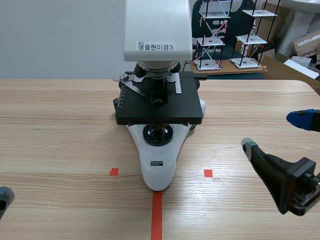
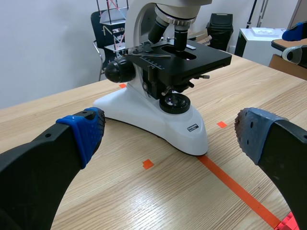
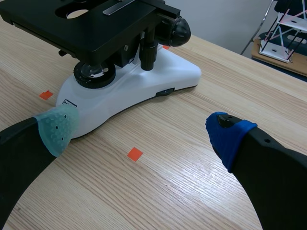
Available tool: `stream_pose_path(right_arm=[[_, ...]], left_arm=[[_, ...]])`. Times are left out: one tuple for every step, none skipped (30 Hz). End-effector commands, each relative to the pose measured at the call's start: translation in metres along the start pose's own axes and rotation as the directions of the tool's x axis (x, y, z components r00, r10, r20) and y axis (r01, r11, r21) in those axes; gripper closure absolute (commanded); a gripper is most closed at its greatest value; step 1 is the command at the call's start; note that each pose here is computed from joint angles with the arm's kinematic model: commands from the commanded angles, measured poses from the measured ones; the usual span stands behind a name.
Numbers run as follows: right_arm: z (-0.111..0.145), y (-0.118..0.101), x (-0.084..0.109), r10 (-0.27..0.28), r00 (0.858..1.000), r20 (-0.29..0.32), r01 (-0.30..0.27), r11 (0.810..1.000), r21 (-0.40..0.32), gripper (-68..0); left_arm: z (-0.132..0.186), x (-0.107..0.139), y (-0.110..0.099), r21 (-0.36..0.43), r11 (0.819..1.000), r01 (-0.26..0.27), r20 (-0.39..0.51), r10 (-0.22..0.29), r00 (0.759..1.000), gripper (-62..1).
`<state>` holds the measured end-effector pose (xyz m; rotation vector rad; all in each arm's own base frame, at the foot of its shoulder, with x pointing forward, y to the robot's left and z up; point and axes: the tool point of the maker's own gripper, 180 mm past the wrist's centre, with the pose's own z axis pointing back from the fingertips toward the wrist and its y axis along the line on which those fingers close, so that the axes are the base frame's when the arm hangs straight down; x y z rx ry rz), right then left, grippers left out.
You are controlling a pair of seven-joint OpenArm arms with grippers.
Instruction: Return to the home posture
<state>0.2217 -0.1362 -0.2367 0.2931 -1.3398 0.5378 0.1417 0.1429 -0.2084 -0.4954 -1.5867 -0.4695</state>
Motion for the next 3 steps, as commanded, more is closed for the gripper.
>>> stream_pose_path(right_arm=[[-0.0012, -0.003, 0.0075, 0.006, 1.0, 0.027, -0.006, 1.0, -0.005, -57.8], [-0.0012, -0.003, 0.0075, 0.006, 1.0, 0.027, -0.006, 1.0, -0.005, -57.8], [-0.0012, -0.003, 0.0075, 0.006, 1.0, 0.027, -0.006, 1.0, -0.005, -57.8]], left_arm=[[-0.0028, 0.009, 0.0004, 0.0, 1.0, 0.0, 0.035, 0.0, 0.999, -56.7], [-0.0028, 0.009, 0.0004, 0.0, 1.0, 0.0, 0.035, 0.0, 0.999, -56.7], [-0.0028, 0.009, 0.0004, 0.0, 1.0, 0.0, 0.035, 0.0, 0.999, -56.7]])
